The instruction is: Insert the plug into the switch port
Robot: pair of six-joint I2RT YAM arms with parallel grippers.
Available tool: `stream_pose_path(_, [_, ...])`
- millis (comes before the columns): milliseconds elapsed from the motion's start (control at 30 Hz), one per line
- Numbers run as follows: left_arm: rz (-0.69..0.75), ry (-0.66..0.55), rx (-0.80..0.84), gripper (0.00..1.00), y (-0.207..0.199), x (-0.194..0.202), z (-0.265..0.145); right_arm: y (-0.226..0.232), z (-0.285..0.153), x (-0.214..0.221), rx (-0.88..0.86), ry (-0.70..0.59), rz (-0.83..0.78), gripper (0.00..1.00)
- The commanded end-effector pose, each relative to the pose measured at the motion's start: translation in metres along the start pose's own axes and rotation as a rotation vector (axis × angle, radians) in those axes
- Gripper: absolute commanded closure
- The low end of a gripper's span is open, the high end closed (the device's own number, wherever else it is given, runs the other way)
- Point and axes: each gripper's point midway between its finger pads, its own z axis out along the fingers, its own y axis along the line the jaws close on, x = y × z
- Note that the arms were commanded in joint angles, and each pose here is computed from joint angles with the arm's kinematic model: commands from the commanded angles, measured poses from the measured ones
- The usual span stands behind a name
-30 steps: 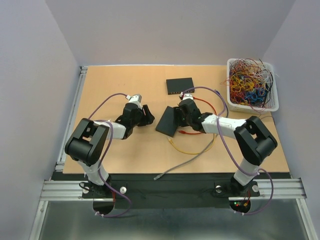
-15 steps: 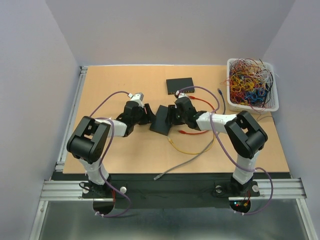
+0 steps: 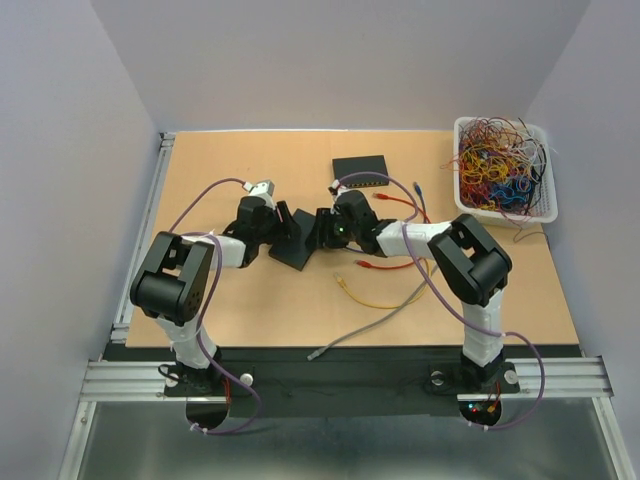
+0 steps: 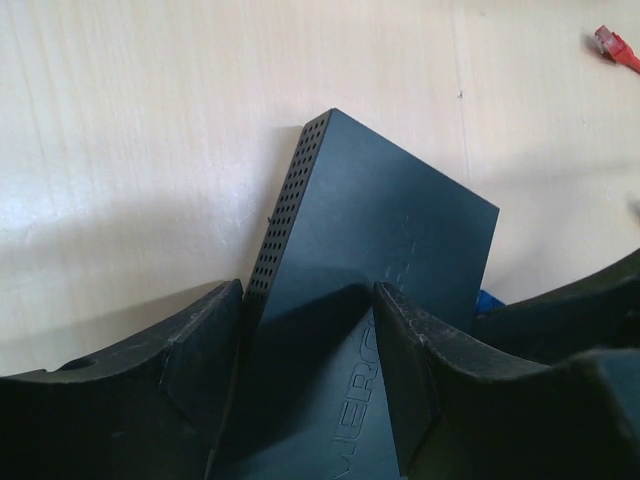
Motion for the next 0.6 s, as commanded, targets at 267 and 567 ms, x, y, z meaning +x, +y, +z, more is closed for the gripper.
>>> stream_pose_path(267, [0.039, -0.046, 0.006, 0.35, -0.007, -0.029, -0.005, -0.001, -0.066, -0.028, 0.132, -0.117, -0.212, 0.37])
stream_pose_path(567, [0.035, -0.061, 0.003, 0.35, -0.006, -0.033, -0.013, -0.046, -0.134, -0.016, 0.366, -0.134, -0.252, 0.32])
